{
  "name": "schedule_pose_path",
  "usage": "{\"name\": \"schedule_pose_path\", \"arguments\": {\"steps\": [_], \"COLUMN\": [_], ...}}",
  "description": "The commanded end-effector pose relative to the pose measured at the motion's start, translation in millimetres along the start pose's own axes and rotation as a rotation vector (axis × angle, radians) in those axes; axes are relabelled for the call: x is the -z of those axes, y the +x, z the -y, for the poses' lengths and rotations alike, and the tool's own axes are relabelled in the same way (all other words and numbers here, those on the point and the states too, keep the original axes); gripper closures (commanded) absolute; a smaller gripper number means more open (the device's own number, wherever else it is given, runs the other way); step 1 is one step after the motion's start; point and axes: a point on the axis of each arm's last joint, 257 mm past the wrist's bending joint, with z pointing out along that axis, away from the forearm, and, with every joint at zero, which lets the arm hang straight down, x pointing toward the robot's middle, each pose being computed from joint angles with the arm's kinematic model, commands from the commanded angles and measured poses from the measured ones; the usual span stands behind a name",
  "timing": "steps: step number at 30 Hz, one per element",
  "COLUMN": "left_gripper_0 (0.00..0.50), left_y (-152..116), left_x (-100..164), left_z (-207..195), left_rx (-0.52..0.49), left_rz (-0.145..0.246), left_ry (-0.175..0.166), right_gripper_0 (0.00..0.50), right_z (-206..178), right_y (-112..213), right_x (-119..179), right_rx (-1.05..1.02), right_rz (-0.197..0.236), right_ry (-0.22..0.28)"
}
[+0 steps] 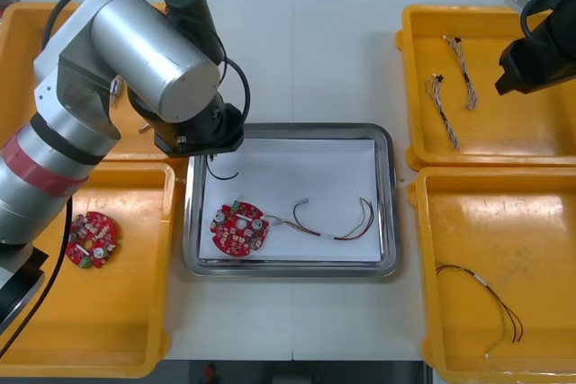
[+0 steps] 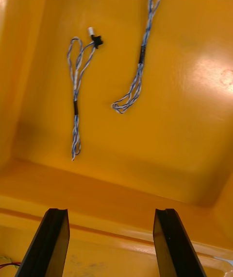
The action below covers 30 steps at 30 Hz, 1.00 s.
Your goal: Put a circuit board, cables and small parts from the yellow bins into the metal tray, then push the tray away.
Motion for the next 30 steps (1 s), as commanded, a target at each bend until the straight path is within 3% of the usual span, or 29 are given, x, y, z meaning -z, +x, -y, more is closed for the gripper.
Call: {"name": "schedule_pose_path", "arguments": {"steps": [1, 5, 16, 18, 20, 21, 30], "left_gripper_0": [0.499, 0.497, 0.491, 0.348, 0.078, 0.0, 0.0], "left_y": [-8.9, -5.5, 2.3, 2.0, 0.9, 0.6, -2.8], "left_x": [-4.7, -20.5, -38.0, -38.0, -38.0, -38.0, -32.5], "left_z": [26.9, 29.3, 29.1, 29.4, 30.5, 30.8, 33.2], "left_rx": [-0.091, -0.104, -0.117, -0.117, -0.115, -0.114, -0.091], "left_rz": [0.042, 0.04, 0.033, 0.034, 0.039, 0.04, 0.048], "left_ry": [0.019, 0.009, -0.009, -0.008, -0.004, -0.003, 0.011], "right_gripper_0": [0.0, 0.0, 0.0, 0.0, 0.0, 0.0, 0.0], "right_z": [1.4, 6.3, 11.7, 14.8, 17.7, 18.1, 24.6], "right_y": [-47.4, -57.4, -98.5, -101.8, -102.1, -101.8, -98.7], "right_x": [25.6, 16.2, -13.2, -17.6, -25.9, -28.8, -64.7], "right_rx": [-0.033, -0.082, -0.18, -0.195, -0.209, -0.212, -0.26], "right_rz": [0.019, -0.042, 0.015, 0.026, 0.028, 0.028, 0.049], "right_ry": [0.031, 0.035, -0.002, -0.004, -0.007, -0.007, -0.016]}}
